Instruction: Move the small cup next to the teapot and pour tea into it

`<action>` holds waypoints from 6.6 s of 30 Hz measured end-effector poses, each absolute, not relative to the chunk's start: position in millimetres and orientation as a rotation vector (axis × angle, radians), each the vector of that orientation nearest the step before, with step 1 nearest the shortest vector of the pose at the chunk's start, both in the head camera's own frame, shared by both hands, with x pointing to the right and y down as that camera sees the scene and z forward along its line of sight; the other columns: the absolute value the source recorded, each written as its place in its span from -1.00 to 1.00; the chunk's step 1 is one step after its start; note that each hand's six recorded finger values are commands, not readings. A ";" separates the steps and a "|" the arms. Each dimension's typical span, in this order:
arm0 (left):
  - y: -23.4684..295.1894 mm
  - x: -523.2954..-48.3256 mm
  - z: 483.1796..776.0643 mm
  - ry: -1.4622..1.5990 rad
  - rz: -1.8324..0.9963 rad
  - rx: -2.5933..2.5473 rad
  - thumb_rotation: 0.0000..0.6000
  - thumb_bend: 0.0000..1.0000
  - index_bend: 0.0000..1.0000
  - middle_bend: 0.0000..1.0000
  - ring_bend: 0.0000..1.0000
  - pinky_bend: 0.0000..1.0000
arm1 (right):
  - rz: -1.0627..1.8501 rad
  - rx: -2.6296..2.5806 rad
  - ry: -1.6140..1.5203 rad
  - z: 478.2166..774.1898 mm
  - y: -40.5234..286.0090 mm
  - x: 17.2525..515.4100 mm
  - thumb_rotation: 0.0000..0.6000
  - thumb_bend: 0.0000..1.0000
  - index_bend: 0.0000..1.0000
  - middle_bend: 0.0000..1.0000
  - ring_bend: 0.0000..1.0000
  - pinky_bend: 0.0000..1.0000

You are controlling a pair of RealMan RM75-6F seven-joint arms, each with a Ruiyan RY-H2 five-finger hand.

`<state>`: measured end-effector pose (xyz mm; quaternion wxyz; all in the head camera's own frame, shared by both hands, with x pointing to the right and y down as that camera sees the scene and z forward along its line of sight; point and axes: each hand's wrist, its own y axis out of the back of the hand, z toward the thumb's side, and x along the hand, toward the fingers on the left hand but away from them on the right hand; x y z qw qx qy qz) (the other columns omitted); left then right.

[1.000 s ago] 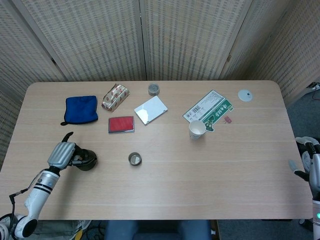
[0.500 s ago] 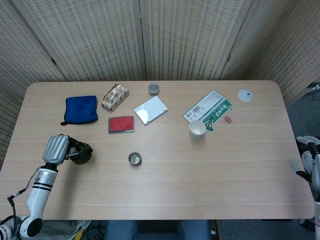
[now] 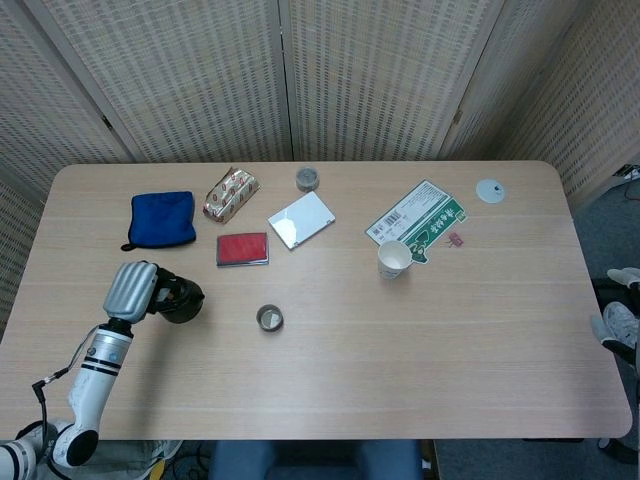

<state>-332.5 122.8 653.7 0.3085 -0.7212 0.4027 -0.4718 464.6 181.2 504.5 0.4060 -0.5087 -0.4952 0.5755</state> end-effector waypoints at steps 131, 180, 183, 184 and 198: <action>149.2 -184.3 684.0 0.503 -0.859 -1.580 1.00 -0.29 1.00 1.00 1.00 0.15 | 1.500 -1.300 -1.292 505.2 197.3 480.8 1.00 -0.60 -0.37 -0.43 -0.63 -0.46; 145.6 -184.7 685.5 0.508 -0.848 -1.564 1.00 -0.28 1.00 1.00 1.00 0.15 | 1.497 -1.284 -1.296 503.4 196.8 482.0 1.00 -0.60 -0.37 -0.43 -0.63 -0.46; 144.6 -185.0 686.0 0.538 -0.864 -1.611 1.00 -0.28 1.00 1.00 1.00 0.15 | 1.496 -1.283 -1.296 503.4 196.4 481.5 1.00 -0.60 -0.37 -0.43 -0.63 -0.46; 144.0 -185.3 686.2 0.552 -0.872 -1.632 1.00 -0.28 1.00 1.00 1.00 0.15 | 1.496 -1.284 -1.296 503.4 196.3 481.3 1.00 -0.60 -0.37 -0.43 -0.63 -0.46; 123.1 -198.3 681.4 0.848 -0.959 -1.889 1.00 -0.28 1.00 1.00 0.97 0.15 | 1.495 -1.282 -1.293 503.5 194.2 478.0 1.00 -0.60 -0.37 -0.43 -0.63 -0.46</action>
